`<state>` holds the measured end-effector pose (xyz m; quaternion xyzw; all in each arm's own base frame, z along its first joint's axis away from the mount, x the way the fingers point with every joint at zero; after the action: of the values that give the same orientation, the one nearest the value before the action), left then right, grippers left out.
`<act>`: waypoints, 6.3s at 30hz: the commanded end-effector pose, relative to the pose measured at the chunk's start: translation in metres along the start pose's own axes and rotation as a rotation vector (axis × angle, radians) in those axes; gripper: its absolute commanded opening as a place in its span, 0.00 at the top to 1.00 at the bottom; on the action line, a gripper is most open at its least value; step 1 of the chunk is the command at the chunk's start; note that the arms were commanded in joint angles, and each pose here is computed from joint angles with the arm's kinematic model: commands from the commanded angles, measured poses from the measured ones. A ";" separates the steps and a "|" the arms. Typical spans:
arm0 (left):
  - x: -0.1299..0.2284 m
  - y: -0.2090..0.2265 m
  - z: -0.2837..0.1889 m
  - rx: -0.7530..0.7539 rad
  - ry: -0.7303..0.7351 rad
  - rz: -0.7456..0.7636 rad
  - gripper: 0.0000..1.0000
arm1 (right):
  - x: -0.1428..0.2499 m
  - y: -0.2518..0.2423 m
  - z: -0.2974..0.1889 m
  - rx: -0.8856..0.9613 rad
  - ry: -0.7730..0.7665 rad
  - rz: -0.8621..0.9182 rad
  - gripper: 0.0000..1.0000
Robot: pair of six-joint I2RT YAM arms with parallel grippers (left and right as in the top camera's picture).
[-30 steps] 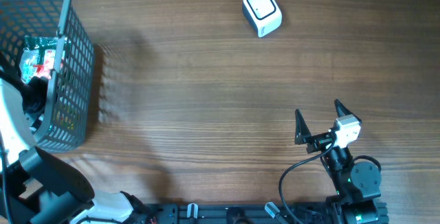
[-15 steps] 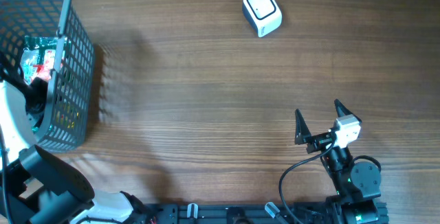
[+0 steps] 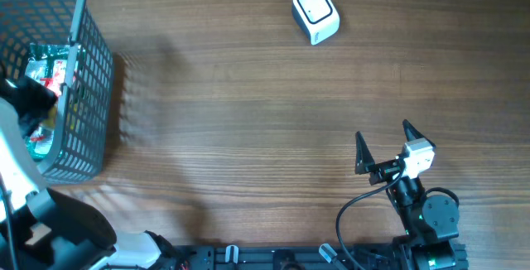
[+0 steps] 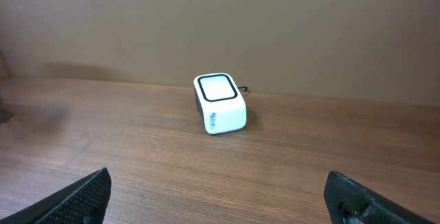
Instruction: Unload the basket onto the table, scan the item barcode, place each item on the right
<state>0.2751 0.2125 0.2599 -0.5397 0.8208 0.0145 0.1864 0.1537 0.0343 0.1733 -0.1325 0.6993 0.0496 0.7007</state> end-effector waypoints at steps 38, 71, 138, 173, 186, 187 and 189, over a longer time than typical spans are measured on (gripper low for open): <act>0.181 -0.165 -0.266 0.906 -0.274 0.701 0.65 | 0.000 -0.002 0.000 0.018 -0.002 0.006 0.00; 0.421 -0.250 -0.073 0.263 -0.043 0.514 0.64 | 0.000 -0.002 0.000 0.018 -0.002 0.006 0.00; 0.478 -0.238 -0.079 0.273 -0.204 0.744 0.00 | 0.000 -0.002 0.000 0.018 -0.002 0.006 0.00; 0.460 -0.241 -0.074 0.560 0.422 1.784 0.00 | 0.000 -0.002 0.000 0.018 -0.002 0.006 0.00; 0.471 -0.245 -0.052 0.397 0.303 1.726 0.00 | 0.000 -0.002 0.000 0.018 -0.002 0.005 0.00; 0.472 -0.245 -0.052 0.400 0.306 1.727 0.00 | 0.000 -0.002 0.000 0.018 -0.002 0.006 0.01; 0.472 -0.244 -0.052 0.398 0.311 1.729 0.00 | 0.000 -0.002 0.000 0.018 -0.002 0.006 0.00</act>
<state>0.3129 -0.3169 0.2058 0.3219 0.9392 -0.0775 0.0907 0.1537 0.0343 0.1733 -0.1325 0.6993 0.0496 0.7007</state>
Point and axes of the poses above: each gripper's point midway between its finger pads, its own z axis out along the fingers, its own y axis along the line the jaws close on, x = y × z, the point moved 9 cm from there along -z, back along the fingers, and after that the axes turned 8 degrees about -z, right-handed, at the moved point
